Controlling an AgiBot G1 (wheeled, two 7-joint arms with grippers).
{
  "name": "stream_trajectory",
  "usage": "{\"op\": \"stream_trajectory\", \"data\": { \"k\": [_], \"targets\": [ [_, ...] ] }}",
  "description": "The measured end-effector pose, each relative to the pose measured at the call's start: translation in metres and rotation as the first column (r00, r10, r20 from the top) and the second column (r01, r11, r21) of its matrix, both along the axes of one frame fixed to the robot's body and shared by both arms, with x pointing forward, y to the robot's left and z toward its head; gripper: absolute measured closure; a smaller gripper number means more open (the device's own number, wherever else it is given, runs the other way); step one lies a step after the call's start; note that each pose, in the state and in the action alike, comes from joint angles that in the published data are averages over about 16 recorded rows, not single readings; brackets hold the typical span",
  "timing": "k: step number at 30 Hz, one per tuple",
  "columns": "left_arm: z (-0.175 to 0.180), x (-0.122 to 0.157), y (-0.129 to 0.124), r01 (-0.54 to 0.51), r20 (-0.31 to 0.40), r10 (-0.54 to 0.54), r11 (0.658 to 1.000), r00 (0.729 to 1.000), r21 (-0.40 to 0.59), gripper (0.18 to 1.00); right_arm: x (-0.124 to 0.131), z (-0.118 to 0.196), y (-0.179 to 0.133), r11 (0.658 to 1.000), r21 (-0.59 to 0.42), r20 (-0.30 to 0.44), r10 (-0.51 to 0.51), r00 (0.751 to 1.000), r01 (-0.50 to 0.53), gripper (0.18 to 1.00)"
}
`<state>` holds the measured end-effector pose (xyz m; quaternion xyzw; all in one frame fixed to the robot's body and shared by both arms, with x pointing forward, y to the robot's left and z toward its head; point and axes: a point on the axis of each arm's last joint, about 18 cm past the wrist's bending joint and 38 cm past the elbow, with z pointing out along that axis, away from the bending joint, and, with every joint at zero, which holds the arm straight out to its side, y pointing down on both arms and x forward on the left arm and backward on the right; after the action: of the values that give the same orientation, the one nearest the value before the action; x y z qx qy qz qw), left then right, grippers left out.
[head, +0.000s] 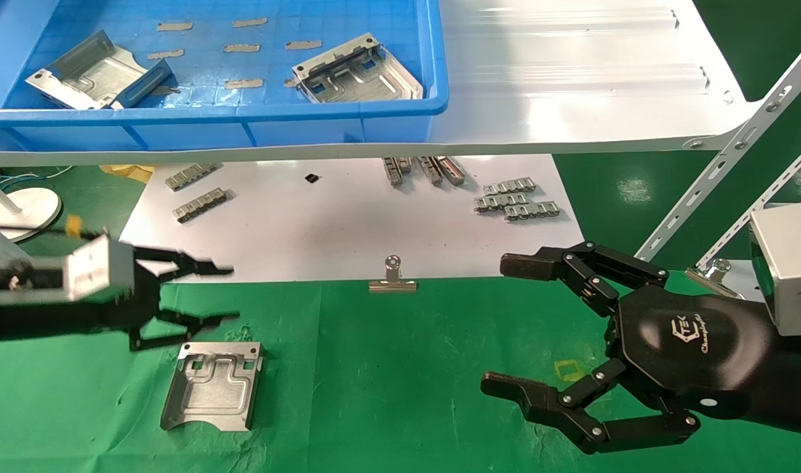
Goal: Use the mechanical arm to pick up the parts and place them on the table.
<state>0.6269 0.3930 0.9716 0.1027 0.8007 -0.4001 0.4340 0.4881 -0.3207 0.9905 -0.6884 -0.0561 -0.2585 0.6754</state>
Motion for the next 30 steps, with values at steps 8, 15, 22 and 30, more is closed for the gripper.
{"op": "stream_trajectory", "data": {
  "k": [8, 15, 22, 30],
  "targets": [
    [0.004, -0.001, 0.002, -0.015, -0.014, 0.014, 0.997, 1.0, -0.082, 0.529, 0.0, 0.0, 0.0, 1.0, 0.0, 0.0, 0.0, 1.0, 0.0, 0.179],
    [0.003, -0.002, -0.002, -0.002, -0.015, 0.001, 0.996, 1.0, -0.088, 0.381, 0.0, 0.0, 0.0, 1.0, 0.0, 0.0, 0.0, 1.0, 0.0, 0.179],
    [0.003, -0.004, -0.01, 0.026, -0.022, -0.029, 0.991, 0.999, -0.132, 0.274, 0.0, 0.0, 0.0, 1.0, 0.0, 0.0, 0.0, 1.0, 0.0, 0.179],
    [0.005, -0.013, -0.023, 0.071, -0.034, -0.08, 0.975, 0.996, -0.21, 0.205, 0.0, 0.0, 0.0, 1.0, 0.0, 0.0, 0.0, 1.0, 0.0, 0.179]
  ]
}}
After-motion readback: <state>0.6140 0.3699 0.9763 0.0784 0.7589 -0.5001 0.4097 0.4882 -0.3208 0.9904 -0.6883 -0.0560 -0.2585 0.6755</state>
